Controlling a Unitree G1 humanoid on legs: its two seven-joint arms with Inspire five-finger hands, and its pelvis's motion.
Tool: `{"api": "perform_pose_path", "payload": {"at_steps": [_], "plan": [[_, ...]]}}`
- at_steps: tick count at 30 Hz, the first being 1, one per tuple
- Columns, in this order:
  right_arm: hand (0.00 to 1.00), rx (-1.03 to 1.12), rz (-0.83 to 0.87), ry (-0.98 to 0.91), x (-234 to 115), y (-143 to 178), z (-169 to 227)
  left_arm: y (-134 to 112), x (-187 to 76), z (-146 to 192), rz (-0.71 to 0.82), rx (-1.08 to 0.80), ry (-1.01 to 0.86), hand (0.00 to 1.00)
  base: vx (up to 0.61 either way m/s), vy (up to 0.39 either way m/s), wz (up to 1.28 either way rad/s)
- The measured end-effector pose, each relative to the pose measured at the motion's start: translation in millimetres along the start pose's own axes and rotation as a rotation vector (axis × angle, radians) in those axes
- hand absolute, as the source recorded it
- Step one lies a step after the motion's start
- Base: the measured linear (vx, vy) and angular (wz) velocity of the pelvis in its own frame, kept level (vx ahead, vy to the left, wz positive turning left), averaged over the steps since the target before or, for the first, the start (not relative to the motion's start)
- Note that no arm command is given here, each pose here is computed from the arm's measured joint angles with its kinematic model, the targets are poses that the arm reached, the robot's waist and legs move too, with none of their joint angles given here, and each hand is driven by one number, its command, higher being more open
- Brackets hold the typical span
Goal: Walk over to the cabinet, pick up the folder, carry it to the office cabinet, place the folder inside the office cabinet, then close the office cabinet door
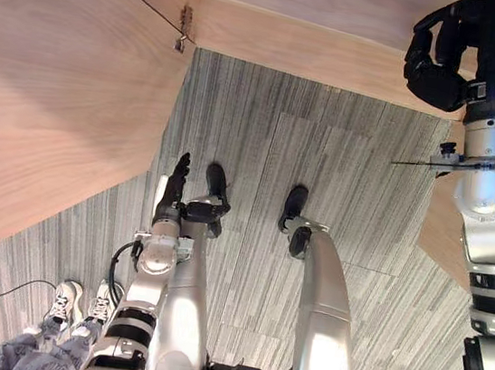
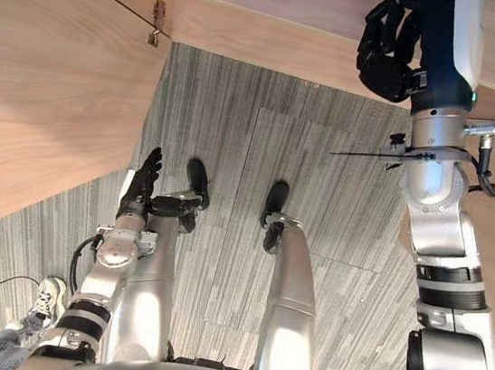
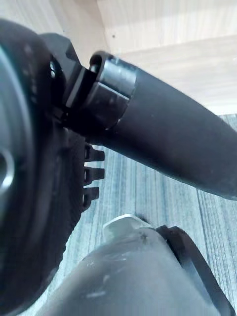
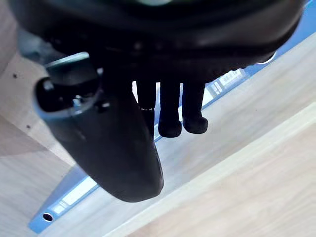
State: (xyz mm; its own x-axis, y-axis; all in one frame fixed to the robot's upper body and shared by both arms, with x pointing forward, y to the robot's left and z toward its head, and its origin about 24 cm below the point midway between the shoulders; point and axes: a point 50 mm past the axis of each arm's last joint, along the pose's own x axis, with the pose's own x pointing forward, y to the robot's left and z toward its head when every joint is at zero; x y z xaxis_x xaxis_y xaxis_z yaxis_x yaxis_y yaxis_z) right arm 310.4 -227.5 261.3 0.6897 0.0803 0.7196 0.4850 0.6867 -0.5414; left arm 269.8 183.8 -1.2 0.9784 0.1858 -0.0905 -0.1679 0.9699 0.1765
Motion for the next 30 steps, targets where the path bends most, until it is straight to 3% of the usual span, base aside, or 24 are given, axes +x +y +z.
{"api": "perform_pose_path", "payload": {"at_steps": [13,30], "plan": [[0.0,-0.036,-0.059,0.057,50,-18,-7,8,2,2,0.024,0.0,-0.011,1.0,-0.01,0.017,0.05],[0.0,0.016,-0.147,0.138,63,-34,-15,8,2,4,0.056,-0.042,-0.013,1.0,-0.01,0.004,0.01]]}}
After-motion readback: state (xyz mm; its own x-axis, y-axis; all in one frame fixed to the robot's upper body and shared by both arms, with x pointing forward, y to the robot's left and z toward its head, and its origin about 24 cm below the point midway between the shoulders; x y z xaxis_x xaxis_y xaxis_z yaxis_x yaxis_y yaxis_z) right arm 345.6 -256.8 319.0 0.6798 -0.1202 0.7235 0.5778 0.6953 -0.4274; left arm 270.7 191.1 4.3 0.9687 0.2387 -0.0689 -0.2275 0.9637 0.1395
